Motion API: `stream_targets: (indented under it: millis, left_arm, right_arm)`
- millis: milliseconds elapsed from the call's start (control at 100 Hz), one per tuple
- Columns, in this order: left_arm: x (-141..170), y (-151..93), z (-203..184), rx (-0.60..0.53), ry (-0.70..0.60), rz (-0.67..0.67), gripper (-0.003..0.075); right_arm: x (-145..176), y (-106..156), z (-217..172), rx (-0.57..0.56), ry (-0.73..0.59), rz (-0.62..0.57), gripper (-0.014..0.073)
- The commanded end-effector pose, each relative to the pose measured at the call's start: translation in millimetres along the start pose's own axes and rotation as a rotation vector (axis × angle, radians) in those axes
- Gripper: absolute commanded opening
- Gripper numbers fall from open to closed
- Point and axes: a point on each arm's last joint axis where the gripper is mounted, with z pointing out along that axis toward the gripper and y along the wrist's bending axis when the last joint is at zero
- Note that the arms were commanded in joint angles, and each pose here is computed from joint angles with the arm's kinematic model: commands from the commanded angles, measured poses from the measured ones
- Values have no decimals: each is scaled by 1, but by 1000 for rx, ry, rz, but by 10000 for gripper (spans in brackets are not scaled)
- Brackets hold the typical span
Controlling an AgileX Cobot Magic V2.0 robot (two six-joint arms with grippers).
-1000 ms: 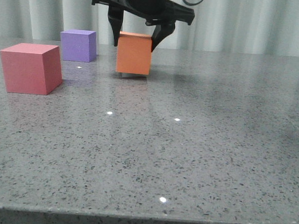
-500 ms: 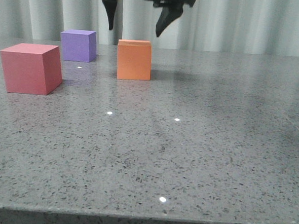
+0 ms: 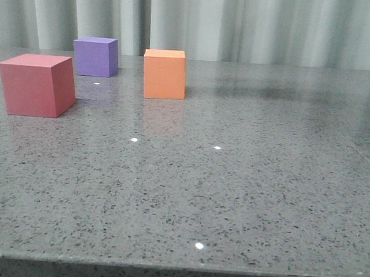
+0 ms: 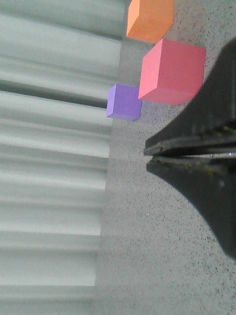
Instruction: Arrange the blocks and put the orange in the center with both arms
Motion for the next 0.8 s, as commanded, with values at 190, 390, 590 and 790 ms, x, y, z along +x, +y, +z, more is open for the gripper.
stream_targets:
  millis: [190, 390, 590, 790]
  left_arm:
    - [6, 1, -1, 10, -46, -18, -20]
    - [6, 1, -1, 10, -46, -18, -20]
    - [6, 1, -1, 10, -46, -18, -20]
    - [6, 1, -1, 10, -46, -18, -20]
  right_arm:
    - [17, -77, -75, 92, -142, 82, 645]
    - [76, -118, -101, 161, -187, 150, 645]
    - [144, -138, -128, 219, -278, 199, 645]
    - [207, -134, -140, 223, -374, 196, 645]
